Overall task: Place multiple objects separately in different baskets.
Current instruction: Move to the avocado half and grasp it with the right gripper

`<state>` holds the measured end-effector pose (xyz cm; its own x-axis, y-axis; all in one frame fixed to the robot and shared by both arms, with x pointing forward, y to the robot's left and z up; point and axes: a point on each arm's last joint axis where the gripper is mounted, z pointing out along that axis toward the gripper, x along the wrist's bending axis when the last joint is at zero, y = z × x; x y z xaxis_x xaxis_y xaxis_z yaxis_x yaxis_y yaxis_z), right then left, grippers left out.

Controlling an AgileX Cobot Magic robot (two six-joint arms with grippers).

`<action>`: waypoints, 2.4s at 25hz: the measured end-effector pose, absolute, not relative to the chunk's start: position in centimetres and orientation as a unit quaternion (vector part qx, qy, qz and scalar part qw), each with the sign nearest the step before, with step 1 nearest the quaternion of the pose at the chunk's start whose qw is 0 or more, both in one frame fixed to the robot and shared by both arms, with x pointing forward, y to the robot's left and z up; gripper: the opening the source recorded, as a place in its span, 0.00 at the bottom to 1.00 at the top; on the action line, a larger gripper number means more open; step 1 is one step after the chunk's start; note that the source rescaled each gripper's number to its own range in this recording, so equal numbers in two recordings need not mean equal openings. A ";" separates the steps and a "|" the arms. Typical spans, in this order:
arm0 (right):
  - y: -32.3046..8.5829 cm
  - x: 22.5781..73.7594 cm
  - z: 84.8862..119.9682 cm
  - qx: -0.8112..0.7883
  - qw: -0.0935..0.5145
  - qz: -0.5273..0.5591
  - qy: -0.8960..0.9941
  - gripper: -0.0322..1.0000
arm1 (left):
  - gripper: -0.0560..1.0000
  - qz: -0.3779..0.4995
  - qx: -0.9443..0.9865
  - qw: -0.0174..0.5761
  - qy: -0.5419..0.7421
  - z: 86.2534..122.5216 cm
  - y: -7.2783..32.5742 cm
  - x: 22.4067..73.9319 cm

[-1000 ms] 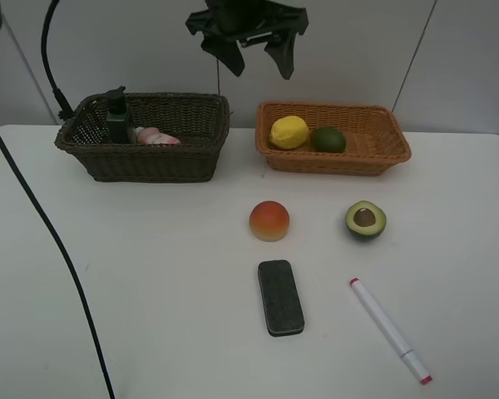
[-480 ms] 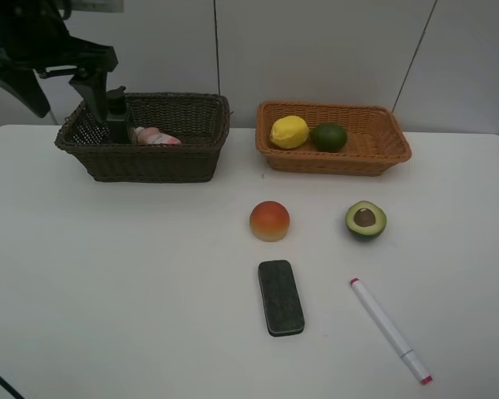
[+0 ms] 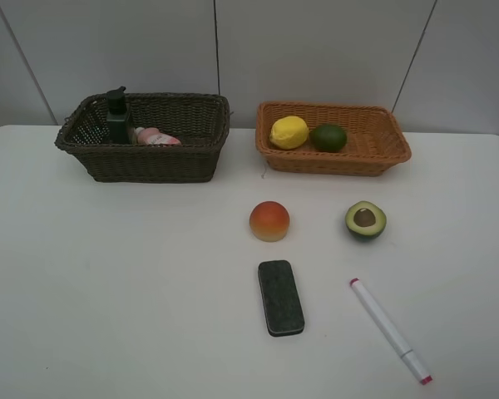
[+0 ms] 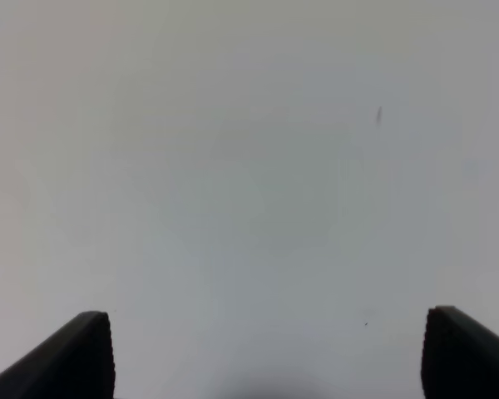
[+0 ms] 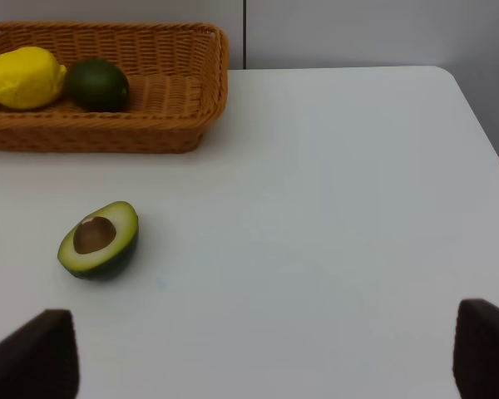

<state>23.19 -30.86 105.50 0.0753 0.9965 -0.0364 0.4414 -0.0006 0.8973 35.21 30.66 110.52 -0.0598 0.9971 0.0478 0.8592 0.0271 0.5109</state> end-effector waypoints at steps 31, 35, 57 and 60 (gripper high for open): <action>-30.9 23.2 105.5 0.616 0.398 0.348 0.584 0.99 | 0.92 0.329 0.631 0.412 0.568 105.5 29.0 23.2; -30.9 23.2 105.5 0.616 0.398 0.348 0.584 0.99 | 0.92 0.329 0.631 0.413 0.568 105.5 29.0 23.2; -29.9 42.6 106.6 0.765 0.140 0.138 0.614 0.99 | 0.92 0.330 0.631 0.414 0.568 105.5 29.0 23.2; -28.9 46.3 106.2 0.778 0.086 0.136 0.607 0.99 | 0.92 0.330 0.631 0.413 0.568 105.5 29.0 23.2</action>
<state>46.28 -28.94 106.17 0.2268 0.9680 0.1076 0.9209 -0.2491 0.2998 23.17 28.98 105.52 0.1371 0.9891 -0.0533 0.4436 -0.0132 0.8961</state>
